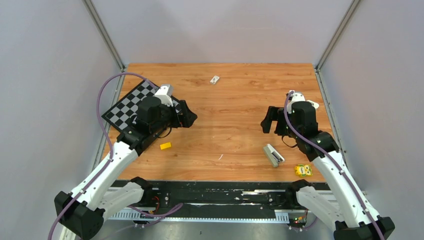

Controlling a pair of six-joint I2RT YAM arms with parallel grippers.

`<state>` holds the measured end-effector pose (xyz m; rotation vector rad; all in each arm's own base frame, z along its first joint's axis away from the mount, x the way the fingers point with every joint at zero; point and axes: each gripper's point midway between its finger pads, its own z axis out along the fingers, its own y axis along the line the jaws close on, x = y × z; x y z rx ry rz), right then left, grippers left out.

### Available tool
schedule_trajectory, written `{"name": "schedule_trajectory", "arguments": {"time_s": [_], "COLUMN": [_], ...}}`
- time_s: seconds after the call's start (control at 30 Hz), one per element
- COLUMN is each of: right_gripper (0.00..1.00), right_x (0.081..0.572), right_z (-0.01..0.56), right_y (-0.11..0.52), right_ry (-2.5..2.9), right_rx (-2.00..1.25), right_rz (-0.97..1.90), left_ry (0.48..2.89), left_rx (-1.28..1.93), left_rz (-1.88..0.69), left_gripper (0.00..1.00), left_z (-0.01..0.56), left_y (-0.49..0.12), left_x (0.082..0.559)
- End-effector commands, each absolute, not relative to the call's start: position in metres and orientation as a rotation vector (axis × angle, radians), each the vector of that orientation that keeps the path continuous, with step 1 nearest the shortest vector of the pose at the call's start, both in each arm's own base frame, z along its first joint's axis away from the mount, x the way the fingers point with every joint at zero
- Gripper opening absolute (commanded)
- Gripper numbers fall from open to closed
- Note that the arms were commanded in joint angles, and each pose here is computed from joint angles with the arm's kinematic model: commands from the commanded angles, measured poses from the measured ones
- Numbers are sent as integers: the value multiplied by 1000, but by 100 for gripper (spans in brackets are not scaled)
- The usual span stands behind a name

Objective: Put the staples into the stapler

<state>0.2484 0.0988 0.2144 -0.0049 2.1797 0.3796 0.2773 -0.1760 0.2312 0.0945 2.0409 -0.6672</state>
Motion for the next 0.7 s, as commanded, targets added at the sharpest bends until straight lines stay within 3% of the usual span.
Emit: {"name": "schedule_trajectory", "arguments": {"time_s": [0.0,0.2,0.67], "right_gripper": [100,99,98], "right_x": [257,257,247], "right_z": [198,178,97], "right_y": [73,34,51], "right_ry": [2191,2259,2664], "right_rx": [49,148,-29], "right_rz": [209,-74,-103], "left_ry": [2003,2026,2068], "left_rx": [120,130,146], "left_rz": [-684,-674,-718], "left_gripper": [100,100,100], "left_z": [243,237,216], "left_y": [-177,-174,-176], "left_x": [275,270,254]}}
